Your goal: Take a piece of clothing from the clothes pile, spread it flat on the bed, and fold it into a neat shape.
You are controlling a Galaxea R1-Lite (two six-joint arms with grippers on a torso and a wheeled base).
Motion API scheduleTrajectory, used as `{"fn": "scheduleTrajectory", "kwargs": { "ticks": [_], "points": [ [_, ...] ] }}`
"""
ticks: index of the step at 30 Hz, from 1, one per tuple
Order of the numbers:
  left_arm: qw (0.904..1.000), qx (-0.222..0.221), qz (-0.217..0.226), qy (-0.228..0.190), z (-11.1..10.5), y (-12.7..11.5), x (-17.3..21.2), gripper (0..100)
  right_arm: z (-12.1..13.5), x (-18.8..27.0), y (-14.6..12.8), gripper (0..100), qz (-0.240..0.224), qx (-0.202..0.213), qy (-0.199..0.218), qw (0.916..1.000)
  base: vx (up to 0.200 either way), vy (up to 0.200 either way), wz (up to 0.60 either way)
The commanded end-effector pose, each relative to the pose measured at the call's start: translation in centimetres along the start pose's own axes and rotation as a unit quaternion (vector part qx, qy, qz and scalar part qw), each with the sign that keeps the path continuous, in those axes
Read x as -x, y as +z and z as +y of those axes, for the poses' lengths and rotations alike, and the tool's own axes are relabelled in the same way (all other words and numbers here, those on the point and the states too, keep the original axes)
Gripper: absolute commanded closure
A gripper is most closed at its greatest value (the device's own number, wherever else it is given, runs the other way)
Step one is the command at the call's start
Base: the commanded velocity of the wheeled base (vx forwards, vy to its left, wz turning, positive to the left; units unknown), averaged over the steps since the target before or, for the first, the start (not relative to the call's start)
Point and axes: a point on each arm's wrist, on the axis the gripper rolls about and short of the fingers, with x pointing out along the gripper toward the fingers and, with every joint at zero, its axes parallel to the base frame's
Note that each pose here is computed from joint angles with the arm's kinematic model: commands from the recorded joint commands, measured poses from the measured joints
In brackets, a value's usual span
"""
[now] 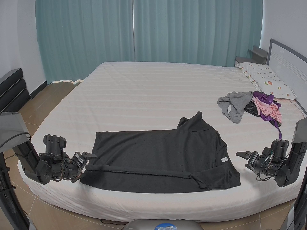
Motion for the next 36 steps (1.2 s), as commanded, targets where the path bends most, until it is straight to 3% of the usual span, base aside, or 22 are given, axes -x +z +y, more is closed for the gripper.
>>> {"fn": "scheduleTrajectory", "kwargs": {
  "ticks": [1,13,28,36],
  "points": [
    [0.9999,-0.004,-0.011,-0.003,-0.3,0.0,0.0,0,0.0,0.0,0.0,0,0.001,-0.001,-0.001,1.0000,0.000,0.000,0.00],
    [0.9995,-0.031,-0.005,0.004,-1.5,-1.6,-1.2,0,0.1,-0.1,-0.3,0,0.006,-0.002,0.000,1.0000,0.000,0.000,0.00],
    [0.9985,-0.026,-0.006,0.048,-1.8,-0.4,-3.8,0,0.0,-0.2,-0.5,0,0.010,-0.003,-0.002,0.9999,0.000,0.000,0.00],
    [0.9978,-0.021,-0.044,0.046,-2.3,1.6,-5.5,0,0.2,-0.3,-0.7,0,0.014,-0.001,0.000,0.9999,0.000,0.000,0.00]
  ]
}}
